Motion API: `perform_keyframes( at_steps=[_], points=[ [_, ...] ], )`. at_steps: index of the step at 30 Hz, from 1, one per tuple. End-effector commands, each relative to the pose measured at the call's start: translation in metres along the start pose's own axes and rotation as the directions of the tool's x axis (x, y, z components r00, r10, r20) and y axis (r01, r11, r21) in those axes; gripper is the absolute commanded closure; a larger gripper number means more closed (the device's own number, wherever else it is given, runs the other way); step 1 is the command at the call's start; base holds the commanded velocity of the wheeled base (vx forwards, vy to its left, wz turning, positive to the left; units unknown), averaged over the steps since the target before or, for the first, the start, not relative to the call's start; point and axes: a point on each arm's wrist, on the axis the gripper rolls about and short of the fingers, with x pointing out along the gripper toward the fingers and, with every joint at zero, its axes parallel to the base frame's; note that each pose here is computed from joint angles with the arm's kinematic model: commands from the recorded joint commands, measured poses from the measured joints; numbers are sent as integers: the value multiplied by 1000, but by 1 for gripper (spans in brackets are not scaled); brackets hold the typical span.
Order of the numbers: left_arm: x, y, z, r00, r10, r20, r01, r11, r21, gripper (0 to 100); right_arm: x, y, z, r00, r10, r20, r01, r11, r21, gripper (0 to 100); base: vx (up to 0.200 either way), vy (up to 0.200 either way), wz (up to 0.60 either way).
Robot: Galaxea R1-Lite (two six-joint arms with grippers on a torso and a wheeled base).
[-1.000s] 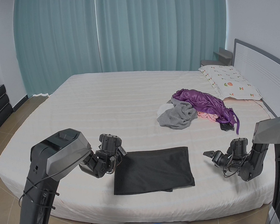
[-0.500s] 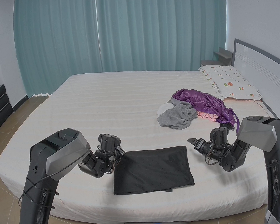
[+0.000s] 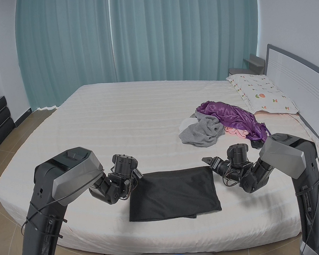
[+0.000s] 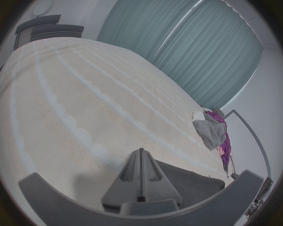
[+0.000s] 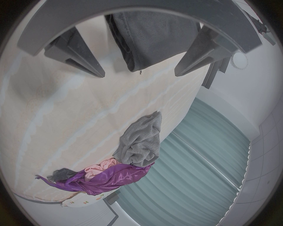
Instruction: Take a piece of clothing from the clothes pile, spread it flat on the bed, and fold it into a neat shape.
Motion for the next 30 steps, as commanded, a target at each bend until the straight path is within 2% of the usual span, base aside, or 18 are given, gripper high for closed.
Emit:
perform_keyframes(
  at_steps=[1,8,18,29,30],
  points=[
    [-1,0,0,1000,-1,1,1,1000,0,100,2,0,-1,1000,9,-11,-9,1000,0,100,0,0,0],
    [0,0,1,1000,-2,3,2,1000,-2,100,2,0,0,999,-2,-47,2,1000,3,100,0,0,0],
    [1,0,1,1000,-2,5,2,1000,-2,100,5,0,9,1000,-9,-5,9,1000,10,100,0,0,0],
    [1,-1,1,1000,-5,6,5,1000,-3,100,9,-4,2,1000,-23,-17,24,1000,6,100,0,0,0],
    [1,-1,1,1000,-4,5,4,1000,-4,100,9,-4,2,1000,-23,-17,24,1000,6,0,0,0,0]
  ],
)
